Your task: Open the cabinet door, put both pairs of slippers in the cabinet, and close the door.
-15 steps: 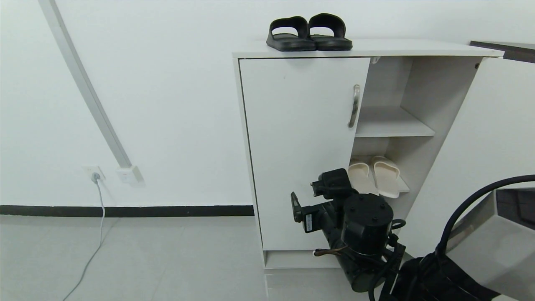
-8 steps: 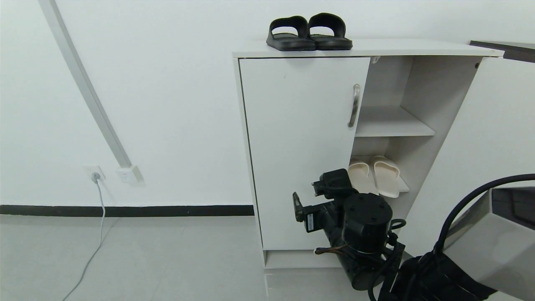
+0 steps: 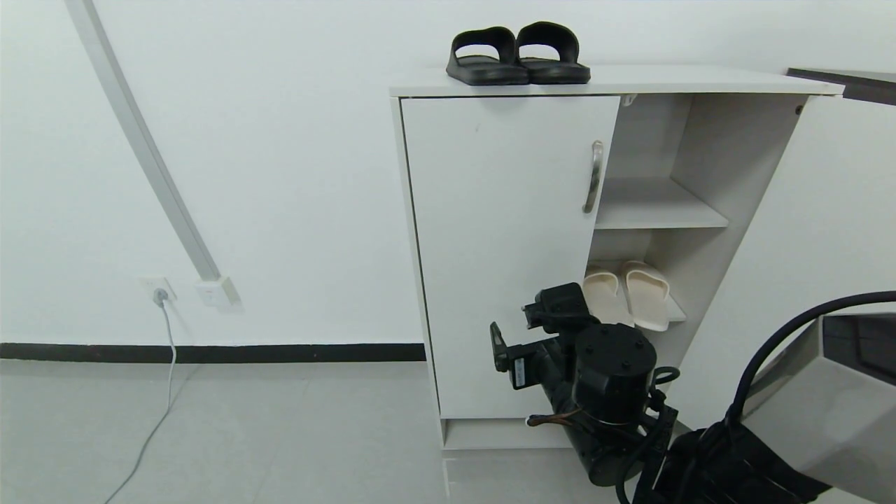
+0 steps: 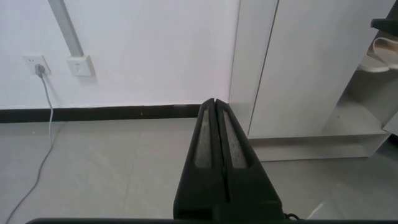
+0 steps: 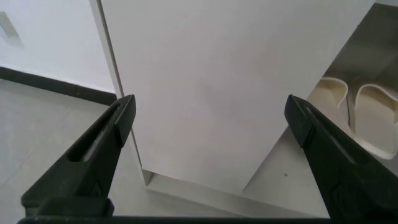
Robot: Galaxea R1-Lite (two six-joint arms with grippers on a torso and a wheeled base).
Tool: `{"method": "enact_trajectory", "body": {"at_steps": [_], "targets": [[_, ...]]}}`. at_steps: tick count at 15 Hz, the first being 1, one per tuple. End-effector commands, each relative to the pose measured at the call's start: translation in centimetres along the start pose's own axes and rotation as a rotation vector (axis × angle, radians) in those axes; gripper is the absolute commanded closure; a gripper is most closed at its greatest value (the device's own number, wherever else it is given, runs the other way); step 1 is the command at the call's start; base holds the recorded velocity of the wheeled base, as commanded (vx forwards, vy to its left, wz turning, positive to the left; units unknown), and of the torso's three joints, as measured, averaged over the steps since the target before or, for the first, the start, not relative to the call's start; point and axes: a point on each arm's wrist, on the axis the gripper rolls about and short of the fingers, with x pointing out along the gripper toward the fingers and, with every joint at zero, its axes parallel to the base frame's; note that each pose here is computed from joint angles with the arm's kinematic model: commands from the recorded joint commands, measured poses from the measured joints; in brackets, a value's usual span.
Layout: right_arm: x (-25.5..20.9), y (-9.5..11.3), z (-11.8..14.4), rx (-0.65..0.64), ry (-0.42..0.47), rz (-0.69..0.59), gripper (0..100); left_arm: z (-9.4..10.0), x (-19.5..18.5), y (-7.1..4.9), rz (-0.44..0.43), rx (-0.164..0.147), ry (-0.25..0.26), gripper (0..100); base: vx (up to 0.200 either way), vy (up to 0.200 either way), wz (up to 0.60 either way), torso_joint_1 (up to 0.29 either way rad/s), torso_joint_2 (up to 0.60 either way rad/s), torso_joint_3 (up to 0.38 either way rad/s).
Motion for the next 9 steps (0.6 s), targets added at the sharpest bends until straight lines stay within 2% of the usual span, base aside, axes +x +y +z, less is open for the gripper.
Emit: {"method": "enact_trajectory", "body": {"at_steps": [1,2,5,9], "targets": [[0.01,0.04,-0.07,-0.001,0.001,0.001,0,0.00,0.00,0.00,0.001,-0.001,0.000,100,0.000,0.000,0.00,0.000,0.00,0.000],[0.01,0.04,-0.07,-0.001,0.001,0.001,0,0.00,0.00,0.00,0.001,-0.001,0.000,100,0.000,0.000,0.00,0.002,-0.06,-0.032],[0.02,0.05,-0.13,-0.002,0.002,-0.001,0,0.01,0.01,0.00,0.000,-0.001,0.001,100,0.000,0.000,0.00,0.006,-0.19,-0.289],[0.02,0.05,-0.13,-0.002,0.002,0.001,0,0.01,0.01,0.00,0.000,-0.001,0.001,100,0.000,0.000,0.00,0.057,-0.50,-0.366]]}}
